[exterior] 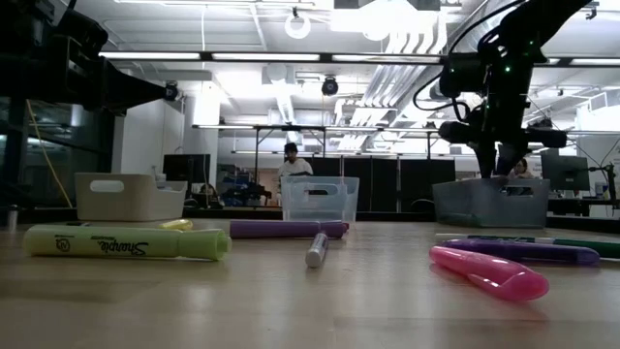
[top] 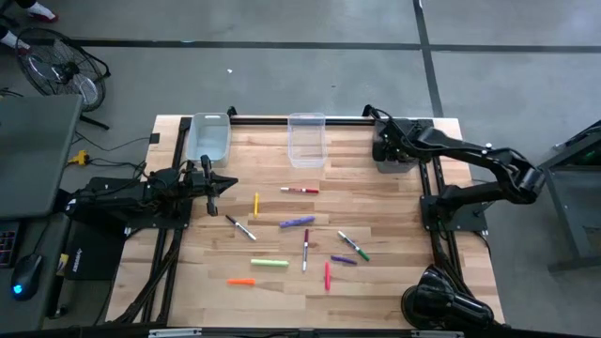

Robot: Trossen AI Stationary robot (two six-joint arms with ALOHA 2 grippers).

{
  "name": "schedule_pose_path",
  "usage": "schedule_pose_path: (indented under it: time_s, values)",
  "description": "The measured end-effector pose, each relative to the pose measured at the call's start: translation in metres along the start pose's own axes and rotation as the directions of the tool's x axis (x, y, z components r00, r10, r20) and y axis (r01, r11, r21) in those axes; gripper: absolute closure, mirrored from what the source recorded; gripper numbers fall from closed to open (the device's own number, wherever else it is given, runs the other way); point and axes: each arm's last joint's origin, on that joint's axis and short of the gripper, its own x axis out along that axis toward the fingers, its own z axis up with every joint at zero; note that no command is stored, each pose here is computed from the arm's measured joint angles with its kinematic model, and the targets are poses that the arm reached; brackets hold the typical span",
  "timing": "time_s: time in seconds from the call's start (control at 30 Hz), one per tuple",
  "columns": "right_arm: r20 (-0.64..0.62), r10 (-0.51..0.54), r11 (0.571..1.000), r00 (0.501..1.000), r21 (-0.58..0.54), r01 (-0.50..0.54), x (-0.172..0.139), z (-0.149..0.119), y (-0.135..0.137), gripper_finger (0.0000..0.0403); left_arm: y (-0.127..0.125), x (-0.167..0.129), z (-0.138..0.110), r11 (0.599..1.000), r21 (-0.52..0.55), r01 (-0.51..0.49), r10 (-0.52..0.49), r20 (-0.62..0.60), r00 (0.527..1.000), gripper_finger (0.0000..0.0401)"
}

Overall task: Pick & Place Markers
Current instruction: Put the right purple highlighter pen into the black bin, then put the green marker pen into the transparent bin

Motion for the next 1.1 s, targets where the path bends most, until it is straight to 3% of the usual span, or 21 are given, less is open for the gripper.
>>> schedule_pose_path:
  time_s: [0.87, 1.1]
  values:
    - [-0.012, -0.006, 0.999, 1.000, -0.035, 0.005, 0.016, 0.010, 0.001, 0.0307, 0.000, 0.000, 0.000, 1.000, 0.000, 0.000, 0.000, 0.000, 1.000, 0.0400]
    - [-0.008, 0.054, 0.997, 0.999, -0.049, -0.054, 0.012, 0.012, 0.003, 0.0306, 0.000, 0.000, 0.000, 1.000, 0.000, -0.001, 0.001, 0.000, 1.000, 0.0400]
